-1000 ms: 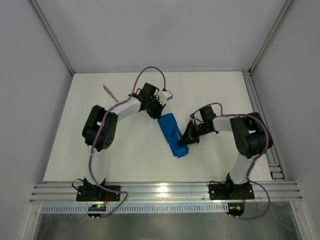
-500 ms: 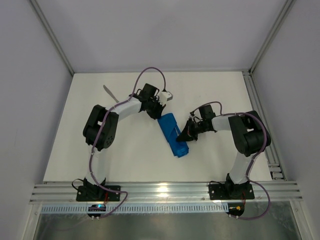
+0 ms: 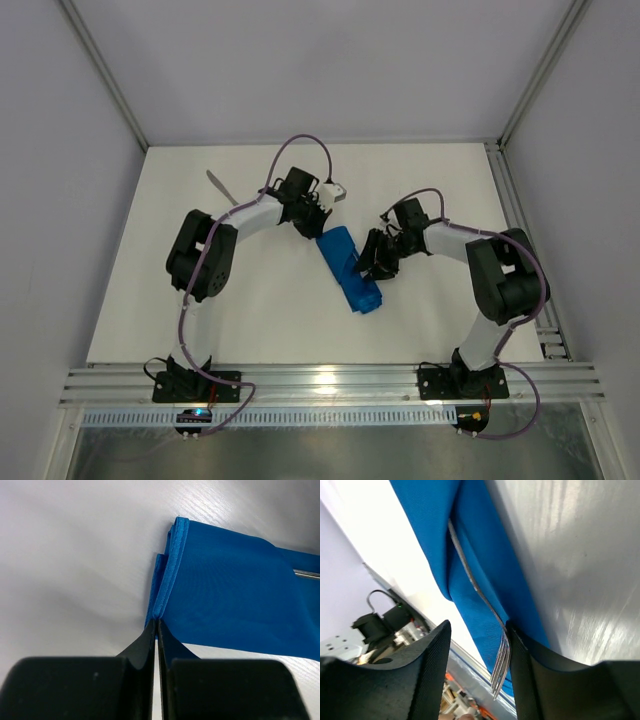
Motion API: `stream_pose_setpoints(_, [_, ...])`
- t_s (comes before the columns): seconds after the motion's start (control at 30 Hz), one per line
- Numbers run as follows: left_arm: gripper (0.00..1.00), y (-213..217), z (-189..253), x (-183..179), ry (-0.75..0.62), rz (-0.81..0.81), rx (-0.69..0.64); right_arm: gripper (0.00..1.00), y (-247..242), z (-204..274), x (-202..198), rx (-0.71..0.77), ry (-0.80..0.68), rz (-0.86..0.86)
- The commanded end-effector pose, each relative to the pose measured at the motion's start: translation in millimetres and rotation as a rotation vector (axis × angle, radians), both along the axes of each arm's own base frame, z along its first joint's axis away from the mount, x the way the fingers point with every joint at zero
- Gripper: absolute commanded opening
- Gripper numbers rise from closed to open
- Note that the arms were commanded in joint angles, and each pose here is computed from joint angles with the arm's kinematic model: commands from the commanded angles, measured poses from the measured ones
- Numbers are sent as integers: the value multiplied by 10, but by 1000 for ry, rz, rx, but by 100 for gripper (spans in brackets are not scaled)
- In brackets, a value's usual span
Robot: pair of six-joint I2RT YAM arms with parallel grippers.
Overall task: Fold the napkin into a case and place the utensils inside
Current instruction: Insert the fork into the folded napkin, then pick up the knife from the corner of the board.
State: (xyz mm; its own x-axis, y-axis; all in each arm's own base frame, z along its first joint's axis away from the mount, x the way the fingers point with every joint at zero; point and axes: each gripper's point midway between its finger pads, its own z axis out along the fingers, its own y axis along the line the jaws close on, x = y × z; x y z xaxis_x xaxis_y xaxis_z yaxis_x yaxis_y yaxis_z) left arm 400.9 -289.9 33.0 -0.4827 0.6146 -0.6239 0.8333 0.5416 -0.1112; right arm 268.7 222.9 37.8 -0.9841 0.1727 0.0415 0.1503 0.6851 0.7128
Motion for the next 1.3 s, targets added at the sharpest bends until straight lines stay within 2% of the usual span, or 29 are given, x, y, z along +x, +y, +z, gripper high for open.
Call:
stream_pose_setpoints(0.0, [0,-67,65,41,-34,-29,-19,53,-59,187,62,-130,-108,43])
stream_pose_setpoints(0.03, [0,-69,71,45,-36,-29,-20,54,-100,170,48,-176,-106,43])
stream_pose_setpoints(0.07, [0,-74,93,47,-37,-29,-23,60,-73,209,67,-191,-130,60])
stream_pose_setpoints(0.2, [0,-87,116,63,-38,-28,-26,69,-100,273,81,-254,-161,71])
stream_pose_setpoints(0.43, [0,-99,130,72,-36,-28,-30,70,-210,281,96,-350,-182,88])
stream_pose_setpoints(0.6, [0,-87,111,66,-33,-25,-24,69,-316,439,284,-495,-294,80])
stream_pose_setpoints(0.73, [0,-46,197,137,-69,-17,-2,69,-227,669,383,-493,-396,90])
stream_pose_setpoints(0.77, [2,-22,247,161,-82,-11,7,69,-218,783,399,-478,-431,78])
stream_pose_setpoints(0.8, [12,-5,344,236,-115,2,19,69,-227,853,433,-478,-460,63])
stream_pose_setpoints(0.87, [23,51,551,322,-164,26,26,69,-270,960,460,-491,-496,46])
stream_pose_setpoints(0.9, [33,126,634,399,-193,71,45,69,-300,1061,454,-493,-522,31])
stream_pose_setpoints(0.97, [44,317,983,561,-270,174,33,69,-372,1142,461,-518,-552,7])
stream_pose_setpoints(1.03, [60,583,1223,765,-356,342,30,69,-446,1283,453,-529,-599,-27])
stream_pose_setpoints(1.07, [71,789,1480,855,-415,412,9,69,-514,1279,448,-555,-609,-46])
stream_pose_setpoints(1.17, [81,1270,1799,1065,-473,544,1,69,-589,1354,385,-555,-648,-74])
stream_pose_setpoints(1.23, [82,1515,1825,1099,-436,585,45,69,-617,1356,328,-547,-662,-82])
stream_pose_setpoints(1.27, [81,1714,1697,1160,-407,615,78,68,-631,1348,312,-546,-664,-85])
